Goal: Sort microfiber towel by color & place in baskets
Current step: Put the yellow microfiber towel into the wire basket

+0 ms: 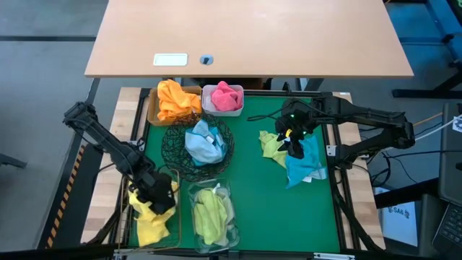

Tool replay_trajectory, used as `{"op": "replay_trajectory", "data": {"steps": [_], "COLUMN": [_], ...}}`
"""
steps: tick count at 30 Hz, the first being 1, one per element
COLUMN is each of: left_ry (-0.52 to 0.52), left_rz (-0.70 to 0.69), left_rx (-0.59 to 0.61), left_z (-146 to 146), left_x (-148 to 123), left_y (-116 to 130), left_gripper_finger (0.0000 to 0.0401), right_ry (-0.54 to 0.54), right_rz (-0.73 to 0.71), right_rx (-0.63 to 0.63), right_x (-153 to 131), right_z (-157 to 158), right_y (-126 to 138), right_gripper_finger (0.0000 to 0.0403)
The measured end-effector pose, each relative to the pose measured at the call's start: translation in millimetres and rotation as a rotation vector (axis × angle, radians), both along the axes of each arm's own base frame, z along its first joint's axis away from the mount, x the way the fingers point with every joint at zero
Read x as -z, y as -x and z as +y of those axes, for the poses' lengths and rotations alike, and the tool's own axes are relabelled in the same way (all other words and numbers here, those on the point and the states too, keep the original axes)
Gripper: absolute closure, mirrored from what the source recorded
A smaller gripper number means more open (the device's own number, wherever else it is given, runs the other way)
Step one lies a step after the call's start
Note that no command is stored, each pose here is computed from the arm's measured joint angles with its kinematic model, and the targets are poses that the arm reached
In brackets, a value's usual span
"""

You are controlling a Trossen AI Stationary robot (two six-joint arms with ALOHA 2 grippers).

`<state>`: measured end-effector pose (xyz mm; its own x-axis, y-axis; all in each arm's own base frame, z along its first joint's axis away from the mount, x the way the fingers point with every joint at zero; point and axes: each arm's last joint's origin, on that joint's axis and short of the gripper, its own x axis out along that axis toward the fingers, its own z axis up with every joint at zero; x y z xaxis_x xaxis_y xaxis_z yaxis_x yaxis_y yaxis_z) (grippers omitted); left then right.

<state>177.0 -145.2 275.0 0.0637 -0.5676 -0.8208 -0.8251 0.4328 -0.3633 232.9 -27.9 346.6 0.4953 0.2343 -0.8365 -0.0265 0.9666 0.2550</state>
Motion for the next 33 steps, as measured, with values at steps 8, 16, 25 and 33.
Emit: {"op": "replay_trajectory", "data": {"steps": [8,16,25,33], "left_ry": [0.083,0.204,-0.048,-0.232], "left_rz": [-0.234,-0.343,-0.035,-0.176], "left_rx": [-0.039,-0.058,0.045,0.229], "left_z": [9,8,-5,-32], "left_x": [-30,-49,-10,13], "left_y": [9,17,27,21], "left_gripper_finger": [0.0263,0.0263,0.0264,0.0264], "right_ry": [0.0,-0.001,-0.002,-0.001], "right_rz": [0.0,0.005,0.011,0.011], "right_rx": [0.0,0.0,0.0,0.0], "right_x": [0,0,1,1], "right_z": [0,0,0,0], "right_y": [0,0,1,1], "right_gripper_finger": [0.0205,0.0205,0.0205,0.0205]}}
